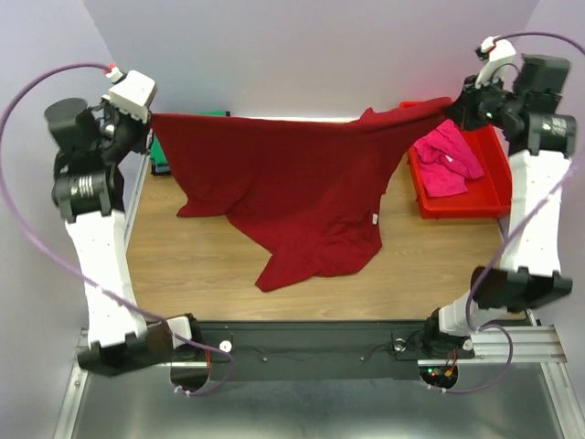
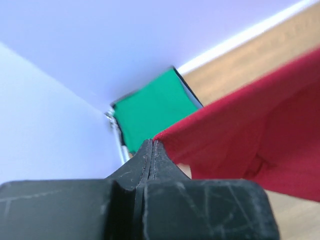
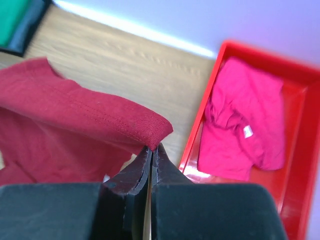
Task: Fold and stack the t-shirts
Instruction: Flatten the tshirt out
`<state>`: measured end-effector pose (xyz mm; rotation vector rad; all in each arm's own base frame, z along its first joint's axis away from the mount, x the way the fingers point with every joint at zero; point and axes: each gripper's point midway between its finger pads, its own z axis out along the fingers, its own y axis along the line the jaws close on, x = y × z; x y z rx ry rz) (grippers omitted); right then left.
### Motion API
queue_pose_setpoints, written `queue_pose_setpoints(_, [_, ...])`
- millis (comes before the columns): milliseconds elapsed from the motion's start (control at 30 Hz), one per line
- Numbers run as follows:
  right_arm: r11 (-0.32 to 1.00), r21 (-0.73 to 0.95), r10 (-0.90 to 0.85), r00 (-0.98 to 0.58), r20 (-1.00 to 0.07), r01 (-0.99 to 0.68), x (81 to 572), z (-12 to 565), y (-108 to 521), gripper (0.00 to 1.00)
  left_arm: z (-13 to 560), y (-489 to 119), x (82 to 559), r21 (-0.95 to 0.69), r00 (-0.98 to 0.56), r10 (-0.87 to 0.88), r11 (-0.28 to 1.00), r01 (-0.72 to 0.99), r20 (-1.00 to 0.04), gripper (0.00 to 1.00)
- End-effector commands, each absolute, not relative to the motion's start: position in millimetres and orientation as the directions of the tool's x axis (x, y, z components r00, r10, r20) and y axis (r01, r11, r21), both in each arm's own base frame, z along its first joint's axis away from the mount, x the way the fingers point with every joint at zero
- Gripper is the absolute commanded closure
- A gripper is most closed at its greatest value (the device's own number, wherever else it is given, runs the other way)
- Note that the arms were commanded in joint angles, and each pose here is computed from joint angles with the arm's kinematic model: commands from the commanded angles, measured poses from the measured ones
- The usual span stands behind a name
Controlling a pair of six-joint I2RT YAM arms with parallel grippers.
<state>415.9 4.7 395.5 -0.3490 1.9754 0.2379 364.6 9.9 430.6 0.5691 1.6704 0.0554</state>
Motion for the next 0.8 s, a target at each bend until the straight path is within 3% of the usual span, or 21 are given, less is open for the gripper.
queue_pose_setpoints(0, [0.933,-0.131,-0.202,-0.186,-0.962,-0.334,369.4,472.6,9.2,0.99,532.1,-5.7,300.6,0.413,0.213,0.369,0.884,0.22,-0.904,1.0])
queue_pose_setpoints(167, [0.944,-0.201,-0.209,-0.002,-0.978,-0.261,327.4,541.7,10.7,0.99,574.2,-16.8,256.6,0.41,0.338,0.339,0.897,0.165,-0.878,1.0])
queue_pose_setpoints(367, [0.959,-0.214,-0.195,0.113,-0.974,-0.184,333.9,580.3,2.1,1.0,579.5,-23.1,267.1,0.402,0.333,0.318,0.888,0.224,-0.888,1.0])
queue_pose_setpoints(600, [0.962,-0.169,-0.157,0.075,-0.985,-0.213,415.8,557.9,-6.0,0.99,544.4,-13.3,345.5,0.337,0.242,0.268,0.888,0.313,-0.933,1.0])
queue_pose_setpoints(767, [0.967,-0.128,-0.117,0.064,-0.991,-0.221,482.9,537.5,-10.0,0.99,530.9,-26.9,407.0,0.351,0.261,0.266,0.858,0.374,-0.928,1.0])
